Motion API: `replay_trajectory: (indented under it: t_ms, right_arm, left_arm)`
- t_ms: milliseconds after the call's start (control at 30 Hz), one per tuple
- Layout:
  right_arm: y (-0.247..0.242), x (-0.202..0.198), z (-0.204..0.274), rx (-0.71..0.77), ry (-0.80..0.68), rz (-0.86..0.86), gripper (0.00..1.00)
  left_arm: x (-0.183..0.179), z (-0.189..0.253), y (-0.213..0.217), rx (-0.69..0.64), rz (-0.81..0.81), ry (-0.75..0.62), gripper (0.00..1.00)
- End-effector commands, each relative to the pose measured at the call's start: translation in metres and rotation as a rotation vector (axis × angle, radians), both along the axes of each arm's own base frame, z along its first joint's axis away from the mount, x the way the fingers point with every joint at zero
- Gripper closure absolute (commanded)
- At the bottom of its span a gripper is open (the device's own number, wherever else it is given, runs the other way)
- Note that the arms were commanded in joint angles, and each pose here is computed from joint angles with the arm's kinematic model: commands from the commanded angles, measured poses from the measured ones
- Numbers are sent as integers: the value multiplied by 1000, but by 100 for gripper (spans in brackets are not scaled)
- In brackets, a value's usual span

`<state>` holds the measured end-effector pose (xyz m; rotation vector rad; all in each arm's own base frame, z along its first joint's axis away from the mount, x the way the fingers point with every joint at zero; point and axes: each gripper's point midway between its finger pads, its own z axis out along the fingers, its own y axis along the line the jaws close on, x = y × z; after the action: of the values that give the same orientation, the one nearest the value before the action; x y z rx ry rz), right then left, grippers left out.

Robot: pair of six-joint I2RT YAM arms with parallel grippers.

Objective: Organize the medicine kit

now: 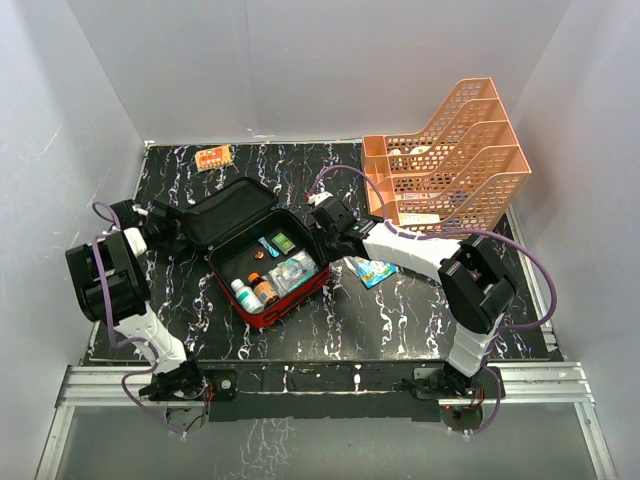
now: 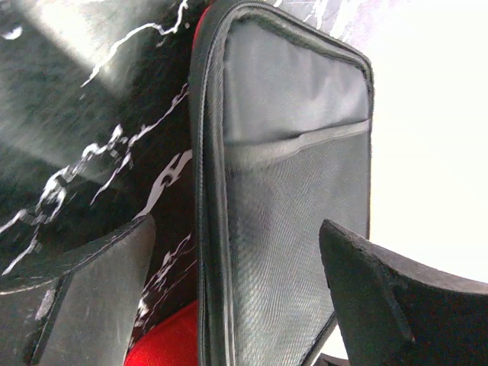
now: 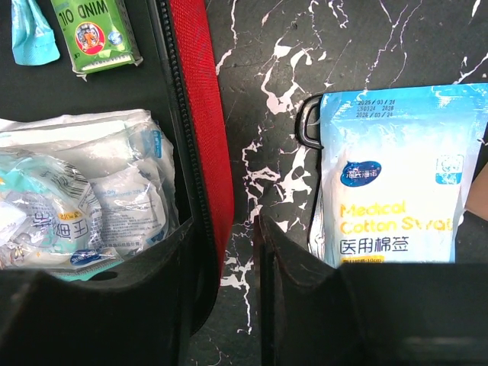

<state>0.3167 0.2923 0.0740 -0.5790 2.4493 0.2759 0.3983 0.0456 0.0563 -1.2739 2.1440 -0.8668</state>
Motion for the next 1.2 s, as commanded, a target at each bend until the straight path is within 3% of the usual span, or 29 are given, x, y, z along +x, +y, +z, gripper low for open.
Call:
replay_trajectory:
  t_ms: [0,567,833,1167]
  right_arm:
    - [5,13,19,57,-58,-13,69]
    - [3,14,40,117,-90,-43,66]
    - [-1,15,56,139,-120,-59,65]
    - [-14,21,77,175,-181,-146,65]
  left_arm:
    - [32,23,-6,-166,-7,-199,15]
    - [63,130,11,-71,-213,-595,34]
    - [69,177,11,-16,-297,-716,39]
    - [60,215,1,11,-397,-803,55]
